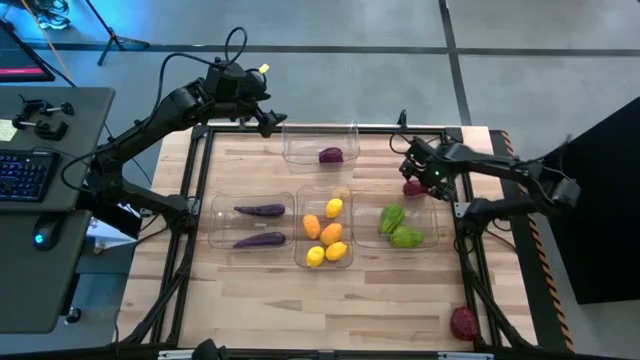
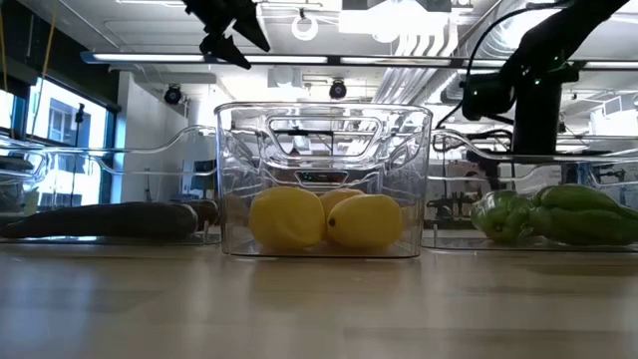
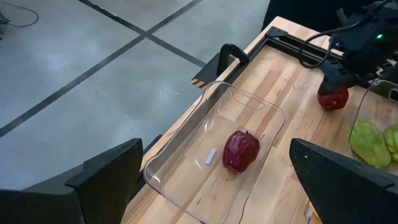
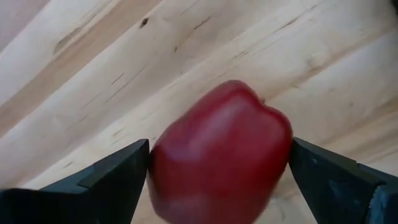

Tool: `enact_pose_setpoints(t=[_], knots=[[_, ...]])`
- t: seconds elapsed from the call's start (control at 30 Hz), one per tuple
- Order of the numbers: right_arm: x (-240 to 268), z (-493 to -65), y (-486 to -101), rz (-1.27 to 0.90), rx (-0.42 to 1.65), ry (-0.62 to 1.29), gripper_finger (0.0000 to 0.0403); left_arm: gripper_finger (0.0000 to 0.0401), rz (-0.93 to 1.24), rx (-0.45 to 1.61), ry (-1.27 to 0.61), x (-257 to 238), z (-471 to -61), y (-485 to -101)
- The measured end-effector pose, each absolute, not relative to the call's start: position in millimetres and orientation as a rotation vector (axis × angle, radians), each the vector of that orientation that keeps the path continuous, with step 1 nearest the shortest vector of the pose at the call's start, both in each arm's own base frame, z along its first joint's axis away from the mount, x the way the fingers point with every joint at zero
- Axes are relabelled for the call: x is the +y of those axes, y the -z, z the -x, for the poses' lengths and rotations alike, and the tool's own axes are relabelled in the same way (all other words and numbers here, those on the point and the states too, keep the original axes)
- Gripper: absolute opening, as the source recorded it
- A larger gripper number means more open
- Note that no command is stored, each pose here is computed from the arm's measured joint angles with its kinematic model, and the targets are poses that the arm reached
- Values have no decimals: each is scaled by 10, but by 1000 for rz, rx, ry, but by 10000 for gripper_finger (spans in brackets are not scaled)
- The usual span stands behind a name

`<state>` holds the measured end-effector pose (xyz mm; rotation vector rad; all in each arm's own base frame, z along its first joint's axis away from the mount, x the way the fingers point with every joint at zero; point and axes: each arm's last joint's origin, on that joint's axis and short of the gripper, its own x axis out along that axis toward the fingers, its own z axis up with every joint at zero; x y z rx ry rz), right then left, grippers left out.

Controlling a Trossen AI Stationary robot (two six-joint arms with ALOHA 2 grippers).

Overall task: Sort produce into baskets
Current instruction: Put the apple into the top transparent bin

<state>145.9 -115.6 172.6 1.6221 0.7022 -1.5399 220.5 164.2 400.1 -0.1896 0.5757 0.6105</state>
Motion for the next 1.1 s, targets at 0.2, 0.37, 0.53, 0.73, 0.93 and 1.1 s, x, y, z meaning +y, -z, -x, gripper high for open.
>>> enact_pose_setpoints(t=[0.2,0.37,0.53,0.73,0.93,1.1], knots=[[-1209,-1529,-1623,-1608,733,1528,365,394,190,576,-611,1642,-2205,-4001],[-1261,-1603,-1554,-1588,729,1494,365,394,190,576,-611,1642,-2205,-4001],[-1312,-1676,-1484,-1553,754,1423,365,394,190,576,-611,1642,-2205,-4001],[-1320,-1680,-1441,-1507,844,1360,364,394,190,576,-611,1642,-2205,-4001],[-1320,-1633,-1438,-1499,906,1341,325,394,190,575,-611,1642,-2205,-4002],[-1405,-1663,-1522,-1438,915,1263,266,394,190,575,-611,1642,-2205,-4002]])
